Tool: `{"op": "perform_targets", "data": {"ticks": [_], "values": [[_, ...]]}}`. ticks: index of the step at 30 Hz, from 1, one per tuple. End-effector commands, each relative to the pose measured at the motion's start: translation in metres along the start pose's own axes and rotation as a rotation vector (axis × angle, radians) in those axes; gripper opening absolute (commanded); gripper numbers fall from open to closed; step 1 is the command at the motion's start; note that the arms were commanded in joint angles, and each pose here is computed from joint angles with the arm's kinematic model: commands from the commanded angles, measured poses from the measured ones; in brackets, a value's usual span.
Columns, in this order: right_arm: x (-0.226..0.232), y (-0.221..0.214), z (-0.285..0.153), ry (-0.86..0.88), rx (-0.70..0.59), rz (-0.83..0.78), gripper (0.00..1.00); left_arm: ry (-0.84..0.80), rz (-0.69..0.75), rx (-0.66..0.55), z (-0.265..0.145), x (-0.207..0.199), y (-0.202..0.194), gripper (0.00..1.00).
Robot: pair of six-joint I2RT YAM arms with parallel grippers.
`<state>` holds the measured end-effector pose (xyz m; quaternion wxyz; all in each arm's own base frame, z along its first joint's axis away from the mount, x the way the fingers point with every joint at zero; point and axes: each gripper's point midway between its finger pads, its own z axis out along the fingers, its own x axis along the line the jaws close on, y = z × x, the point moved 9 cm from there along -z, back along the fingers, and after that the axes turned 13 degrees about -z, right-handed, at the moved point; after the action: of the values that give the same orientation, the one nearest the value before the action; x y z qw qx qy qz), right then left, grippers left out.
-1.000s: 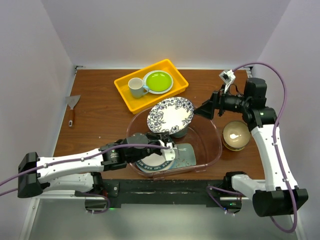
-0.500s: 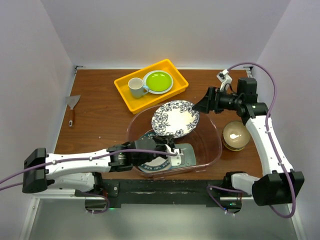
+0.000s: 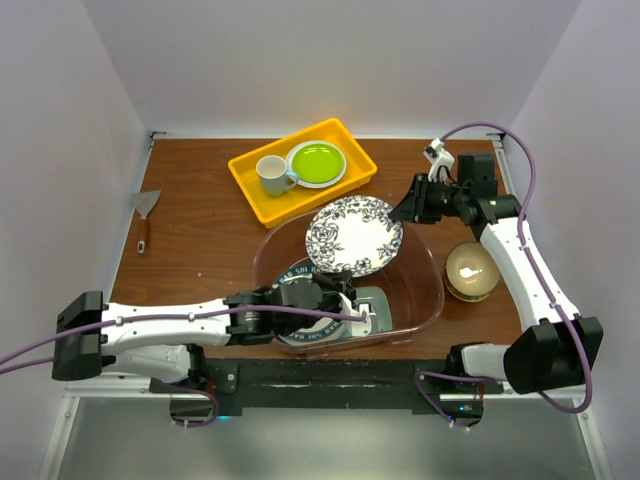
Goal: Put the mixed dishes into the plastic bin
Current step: Pick up the plate at the center of the board.
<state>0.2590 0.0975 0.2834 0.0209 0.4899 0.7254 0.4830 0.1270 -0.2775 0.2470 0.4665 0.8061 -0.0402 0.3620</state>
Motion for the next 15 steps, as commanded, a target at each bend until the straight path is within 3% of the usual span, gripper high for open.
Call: {"op": "perform_targets", "data": {"ticks": [1,6,11,14,15], "values": [[0.0153,0.0094,-0.0048,0.076,-0.01,-0.001,0.15,0.213,-0.04,-0.234,-0.0104,0.048,0.0587,0.0],[0.0176,0.0106,-0.0027,0.117,-0.007,0.01,0.01,0.21,-0.039,-0.239,-0.0085,0.0474,0.0606,0.0],[0.0201,0.0118,-0.0032,0.142,-0.014,0.012,0.0,0.214,-0.038,-0.244,-0.007,0.048,0.0623,0.0],[0.0183,0.007,-0.0006,0.145,-0.012,0.021,0.2,0.224,-0.032,-0.241,-0.0062,0.0484,0.0628,0.0],[0.0168,0.003,0.0006,0.144,-0.007,0.03,0.34,0.226,-0.026,-0.24,-0.0055,0.0484,0.0627,0.0]]}}
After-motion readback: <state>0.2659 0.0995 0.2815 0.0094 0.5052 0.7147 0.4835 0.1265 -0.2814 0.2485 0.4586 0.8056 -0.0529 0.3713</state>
